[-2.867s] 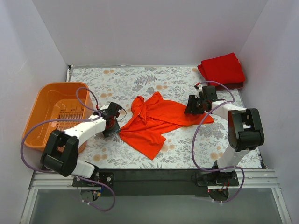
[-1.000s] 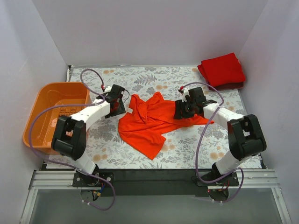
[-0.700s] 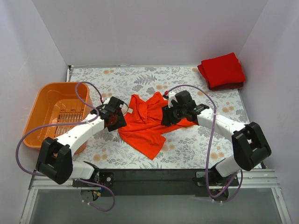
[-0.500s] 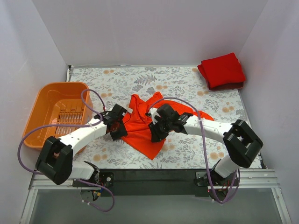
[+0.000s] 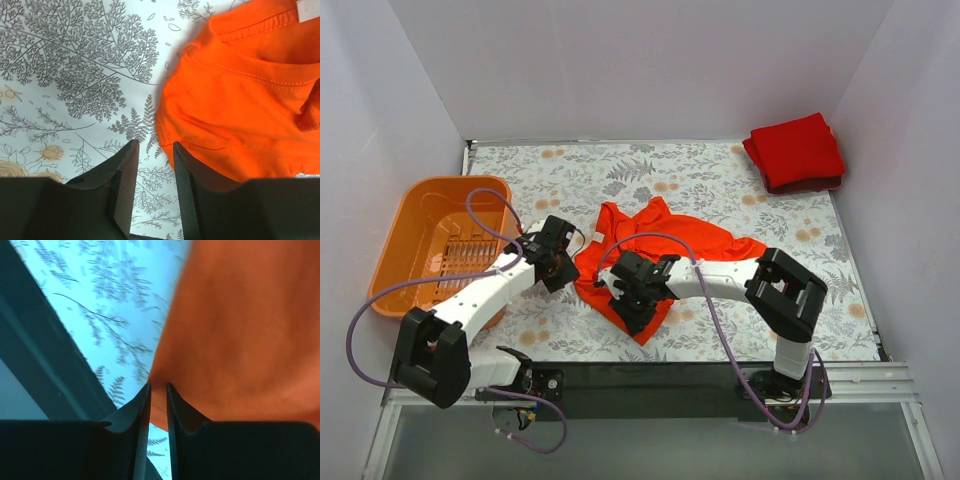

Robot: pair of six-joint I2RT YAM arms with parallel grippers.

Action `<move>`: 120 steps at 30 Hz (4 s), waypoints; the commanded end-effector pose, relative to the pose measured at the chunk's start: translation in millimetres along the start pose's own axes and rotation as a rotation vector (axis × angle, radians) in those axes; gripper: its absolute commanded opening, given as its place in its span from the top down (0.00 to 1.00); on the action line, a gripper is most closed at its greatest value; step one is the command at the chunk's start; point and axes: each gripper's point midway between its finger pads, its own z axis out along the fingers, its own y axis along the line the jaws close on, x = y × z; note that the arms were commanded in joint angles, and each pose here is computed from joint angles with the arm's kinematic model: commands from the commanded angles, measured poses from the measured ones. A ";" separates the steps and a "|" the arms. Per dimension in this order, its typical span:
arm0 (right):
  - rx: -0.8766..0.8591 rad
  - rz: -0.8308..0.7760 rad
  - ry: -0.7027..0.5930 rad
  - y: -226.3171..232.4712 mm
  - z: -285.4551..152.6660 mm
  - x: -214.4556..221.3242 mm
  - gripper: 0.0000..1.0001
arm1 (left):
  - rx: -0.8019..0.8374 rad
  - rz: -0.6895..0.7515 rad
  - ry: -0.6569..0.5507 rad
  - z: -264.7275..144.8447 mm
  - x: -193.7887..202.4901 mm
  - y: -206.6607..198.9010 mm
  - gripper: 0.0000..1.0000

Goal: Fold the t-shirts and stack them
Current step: Flatten the tshirt out

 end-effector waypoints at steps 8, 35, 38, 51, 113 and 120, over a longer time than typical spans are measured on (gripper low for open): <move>-0.186 -0.131 0.089 55.8 0.3 -0.9 0.72 | -0.022 -0.055 -0.025 -9.6 0.9 16.2 0.57; 0.408 0.403 -0.366 -133.4 -145.7 31.6 0.36 | 0.022 -0.006 0.192 27.0 43.9 -4.8 0.62; 0.390 0.407 -0.365 -134.3 -143.3 34.0 0.36 | 0.038 -0.009 0.183 23.9 39.8 -9.8 0.61; 0.376 0.408 -0.374 -138.4 -139.9 40.8 0.37 | -0.050 -0.005 0.189 39.6 44.1 1.6 0.60; 0.639 0.274 -0.151 -214.9 -99.5 9.6 0.47 | -0.022 0.092 -0.124 16.2 -7.0 28.0 1.00; 0.657 0.268 -0.130 -219.3 -97.0 14.5 0.64 | -0.037 0.081 -0.143 15.0 -10.2 31.1 1.00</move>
